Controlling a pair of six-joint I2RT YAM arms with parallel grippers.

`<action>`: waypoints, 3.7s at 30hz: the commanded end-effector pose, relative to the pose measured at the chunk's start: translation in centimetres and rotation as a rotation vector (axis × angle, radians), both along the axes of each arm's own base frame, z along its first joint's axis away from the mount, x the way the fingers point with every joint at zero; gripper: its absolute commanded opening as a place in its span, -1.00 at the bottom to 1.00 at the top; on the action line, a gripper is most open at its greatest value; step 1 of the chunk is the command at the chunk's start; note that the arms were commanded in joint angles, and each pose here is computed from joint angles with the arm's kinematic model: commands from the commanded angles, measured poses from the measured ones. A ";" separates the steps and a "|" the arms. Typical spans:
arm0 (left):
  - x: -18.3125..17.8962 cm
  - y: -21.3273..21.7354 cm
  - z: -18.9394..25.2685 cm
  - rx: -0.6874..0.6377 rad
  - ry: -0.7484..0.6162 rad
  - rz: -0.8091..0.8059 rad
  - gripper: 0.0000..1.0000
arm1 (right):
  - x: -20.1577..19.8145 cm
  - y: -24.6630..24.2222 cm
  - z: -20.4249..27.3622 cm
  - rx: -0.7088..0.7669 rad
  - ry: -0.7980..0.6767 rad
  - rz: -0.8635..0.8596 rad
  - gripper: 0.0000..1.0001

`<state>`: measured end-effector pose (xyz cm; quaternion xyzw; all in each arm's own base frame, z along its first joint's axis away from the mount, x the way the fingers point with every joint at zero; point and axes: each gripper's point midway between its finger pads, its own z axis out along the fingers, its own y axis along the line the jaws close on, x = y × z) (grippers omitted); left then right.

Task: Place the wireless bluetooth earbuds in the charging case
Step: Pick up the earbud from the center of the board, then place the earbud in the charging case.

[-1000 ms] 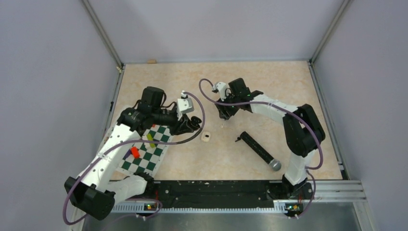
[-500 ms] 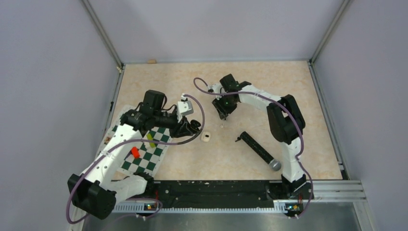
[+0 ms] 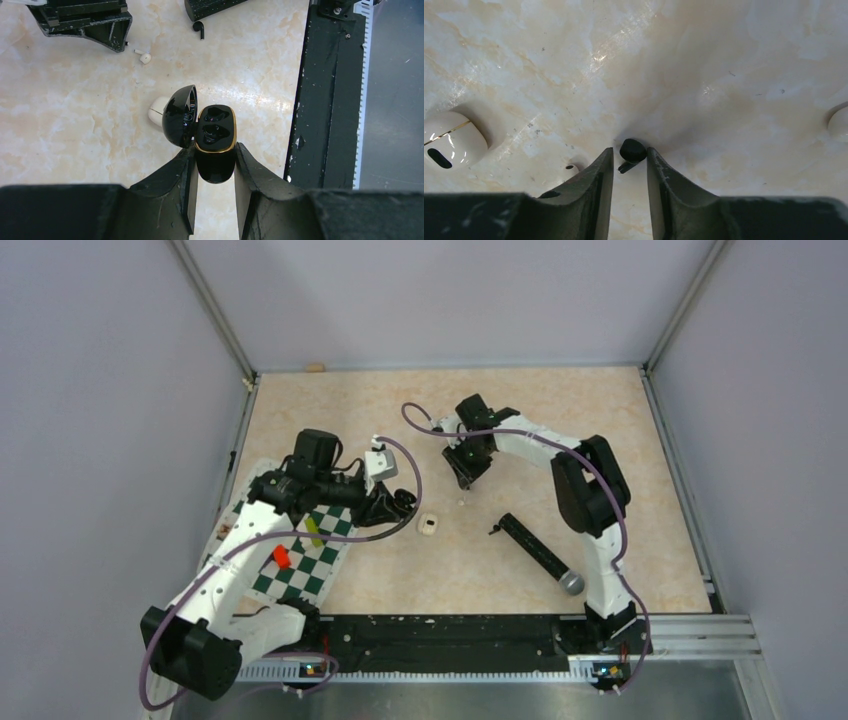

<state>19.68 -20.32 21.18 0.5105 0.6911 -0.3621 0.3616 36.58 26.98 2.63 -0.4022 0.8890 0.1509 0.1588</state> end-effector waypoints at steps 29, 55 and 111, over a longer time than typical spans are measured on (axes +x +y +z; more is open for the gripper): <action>7.6 -3.3 8.9 -0.185 -0.069 0.139 -1.00 | -3.9 -0.6 29.5 0.614 -0.815 0.060 -0.70; 4.0 -7.4 9.3 -0.409 0.175 -0.012 -1.00 | -12.4 1.7 31.8 1.042 -0.748 0.214 -0.70; 3.2 -6.6 9.5 -0.467 0.176 -0.066 -1.00 | -12.6 4.0 29.3 1.069 -0.636 0.179 -0.70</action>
